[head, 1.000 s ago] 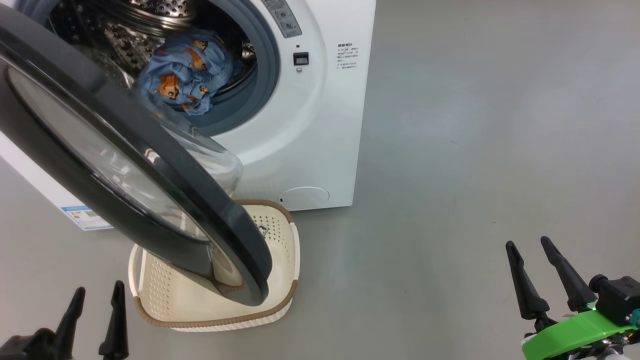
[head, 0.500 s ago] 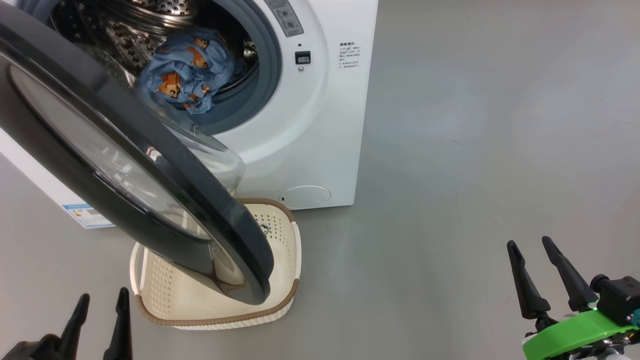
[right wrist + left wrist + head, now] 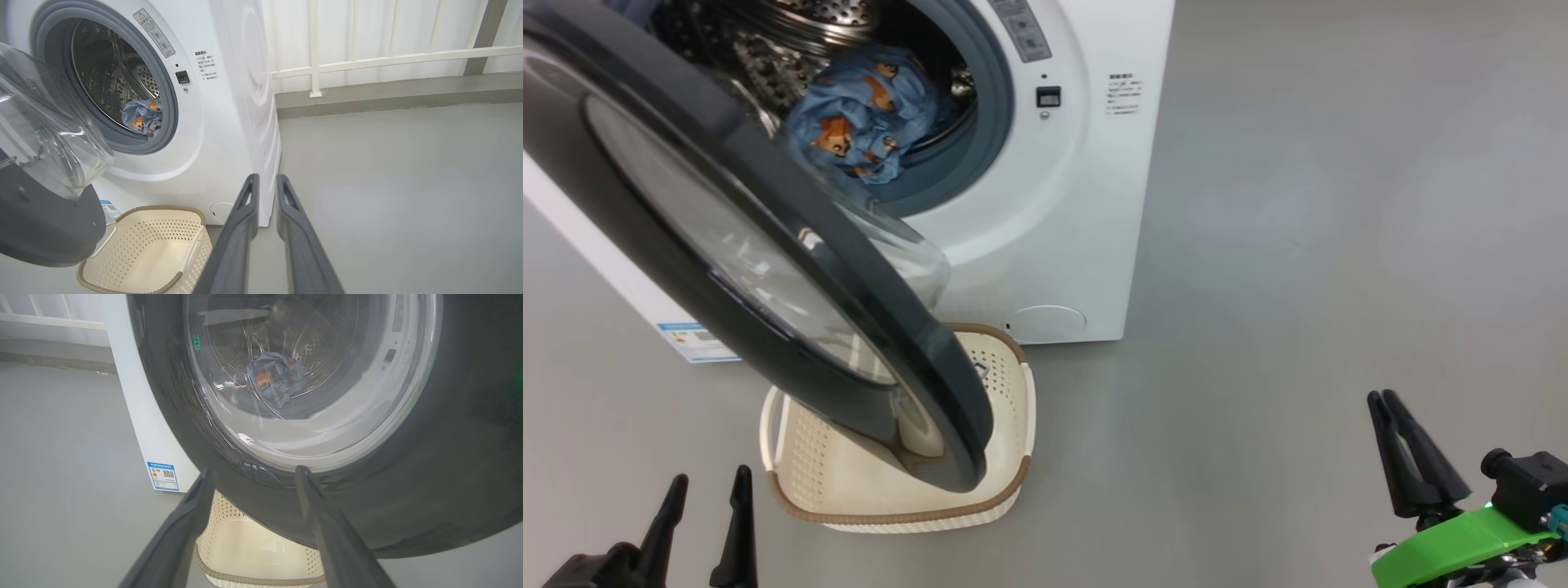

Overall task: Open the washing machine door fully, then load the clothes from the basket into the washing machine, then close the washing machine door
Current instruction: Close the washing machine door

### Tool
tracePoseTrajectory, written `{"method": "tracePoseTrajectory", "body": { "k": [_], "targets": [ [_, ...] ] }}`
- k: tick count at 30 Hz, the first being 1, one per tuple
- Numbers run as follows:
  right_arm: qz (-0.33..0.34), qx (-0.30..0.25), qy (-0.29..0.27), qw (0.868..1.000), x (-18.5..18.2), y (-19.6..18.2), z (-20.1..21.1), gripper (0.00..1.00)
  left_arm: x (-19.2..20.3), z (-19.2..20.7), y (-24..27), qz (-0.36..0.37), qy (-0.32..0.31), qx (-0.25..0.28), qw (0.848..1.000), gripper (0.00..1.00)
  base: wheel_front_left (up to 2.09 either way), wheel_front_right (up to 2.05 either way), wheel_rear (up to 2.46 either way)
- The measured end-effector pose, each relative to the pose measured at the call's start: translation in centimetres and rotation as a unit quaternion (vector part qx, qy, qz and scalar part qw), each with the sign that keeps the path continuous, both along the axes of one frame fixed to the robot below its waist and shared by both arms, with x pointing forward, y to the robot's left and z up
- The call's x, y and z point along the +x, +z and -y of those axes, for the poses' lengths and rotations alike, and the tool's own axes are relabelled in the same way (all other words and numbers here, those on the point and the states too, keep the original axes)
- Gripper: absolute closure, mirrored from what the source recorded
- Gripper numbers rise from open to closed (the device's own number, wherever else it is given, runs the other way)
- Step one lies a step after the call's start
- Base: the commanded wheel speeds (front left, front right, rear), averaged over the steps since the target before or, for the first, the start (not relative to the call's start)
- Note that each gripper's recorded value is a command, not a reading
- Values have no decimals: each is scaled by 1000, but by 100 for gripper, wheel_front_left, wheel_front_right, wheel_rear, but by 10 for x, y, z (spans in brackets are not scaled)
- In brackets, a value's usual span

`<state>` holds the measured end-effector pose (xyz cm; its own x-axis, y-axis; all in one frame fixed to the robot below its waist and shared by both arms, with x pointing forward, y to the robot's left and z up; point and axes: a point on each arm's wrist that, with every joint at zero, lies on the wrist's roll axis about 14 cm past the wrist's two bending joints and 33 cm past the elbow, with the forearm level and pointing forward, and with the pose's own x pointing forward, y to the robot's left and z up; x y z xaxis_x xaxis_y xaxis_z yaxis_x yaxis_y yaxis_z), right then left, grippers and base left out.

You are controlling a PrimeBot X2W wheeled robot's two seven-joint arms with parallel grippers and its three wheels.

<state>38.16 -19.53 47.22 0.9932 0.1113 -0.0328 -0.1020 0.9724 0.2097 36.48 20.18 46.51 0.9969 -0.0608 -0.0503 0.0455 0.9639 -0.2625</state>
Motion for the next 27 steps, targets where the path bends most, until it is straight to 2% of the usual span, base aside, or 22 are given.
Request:
{"method": "tracePoseTrajectory", "body": {
  "k": [7, 12, 19, 27],
  "targets": [
    [21, 12, 31, 999, 12, 13, -26, 100, -10, -8, 7, 12, 23, -10, 1000, 0, 0, 0, 0],
    [75, 25, 79, 994, 31, 49, -64, 100, -19, -15, 14, 22, 38, -12, 999, 0, 0, 0, 0],
    [166, 49, 165, 971, 40, 116, -130, 100, -39, -29, 21, 34, 63, -8, 997, 0, 0, 0, 0],
    [248, 79, 271, 927, 10, 176, -201, 100, -56, -42, 27, 44, 87, -6, 995, 0, 0, 0, 0]
  ]
}}
